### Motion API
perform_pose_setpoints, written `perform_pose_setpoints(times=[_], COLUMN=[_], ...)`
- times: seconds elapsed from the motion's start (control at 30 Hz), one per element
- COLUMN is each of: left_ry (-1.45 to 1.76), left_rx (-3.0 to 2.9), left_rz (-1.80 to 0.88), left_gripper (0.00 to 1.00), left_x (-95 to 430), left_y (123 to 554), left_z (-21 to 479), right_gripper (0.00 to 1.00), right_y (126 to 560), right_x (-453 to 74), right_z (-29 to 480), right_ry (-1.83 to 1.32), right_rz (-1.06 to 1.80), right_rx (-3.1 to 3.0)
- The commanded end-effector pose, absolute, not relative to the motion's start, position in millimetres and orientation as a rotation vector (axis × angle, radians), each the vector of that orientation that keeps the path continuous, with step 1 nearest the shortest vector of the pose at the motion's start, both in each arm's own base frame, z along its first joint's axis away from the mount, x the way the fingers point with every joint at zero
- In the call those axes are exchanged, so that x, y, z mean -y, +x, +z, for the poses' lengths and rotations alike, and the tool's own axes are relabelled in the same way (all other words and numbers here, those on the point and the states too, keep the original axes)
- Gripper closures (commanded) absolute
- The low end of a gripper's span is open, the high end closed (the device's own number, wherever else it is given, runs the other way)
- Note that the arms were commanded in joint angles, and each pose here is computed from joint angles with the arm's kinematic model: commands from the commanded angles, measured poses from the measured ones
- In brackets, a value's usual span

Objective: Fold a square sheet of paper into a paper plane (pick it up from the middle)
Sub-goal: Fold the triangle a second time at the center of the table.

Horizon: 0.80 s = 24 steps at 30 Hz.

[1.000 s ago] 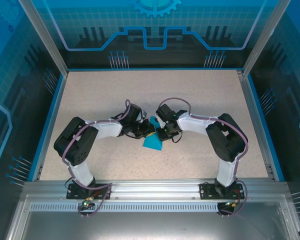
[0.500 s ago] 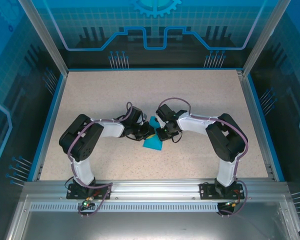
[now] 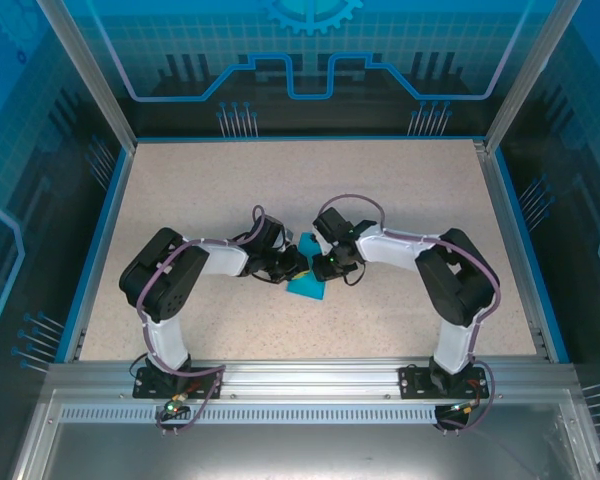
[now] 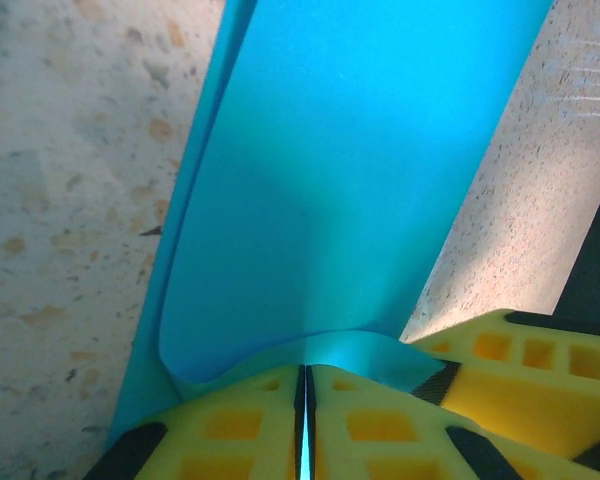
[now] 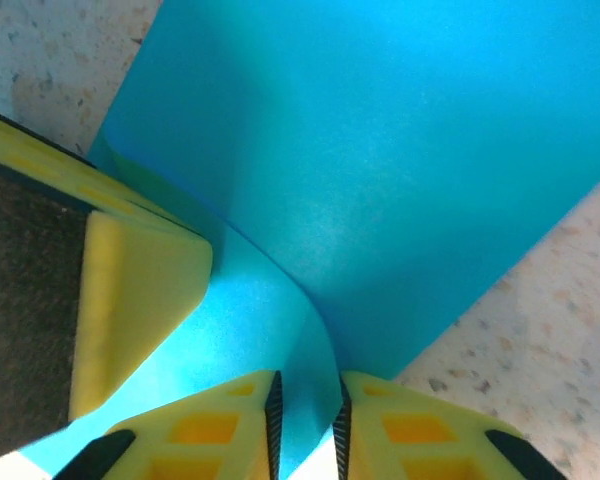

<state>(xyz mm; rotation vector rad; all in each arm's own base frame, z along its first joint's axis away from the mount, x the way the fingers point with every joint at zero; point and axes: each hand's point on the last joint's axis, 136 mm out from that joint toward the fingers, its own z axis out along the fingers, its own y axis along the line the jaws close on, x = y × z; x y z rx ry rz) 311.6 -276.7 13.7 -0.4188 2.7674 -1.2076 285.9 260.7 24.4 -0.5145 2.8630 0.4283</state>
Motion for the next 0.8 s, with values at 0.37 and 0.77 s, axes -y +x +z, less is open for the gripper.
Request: perform_pose_setpoints(times=[0.37,0.77], left_ry=[-0.454,-0.441], left_rx=[-2.883,-2.883], left_rz=[-1.068,-1.077], left_gripper=[0.87,0.87], left_x=[258.6,260.3], left_y=[291.4,292.6], left_z=[-22.3,-20.4], right_gripper=[0.85,0.89], right_y=[255.7,257.7], right_x=[-315.0,-313.4], right_z=[68.6,26.4], right_ry=[-0.422,-0.301], right_rz=[0.995,0.952], right_rx=[-2.755,-2.873])
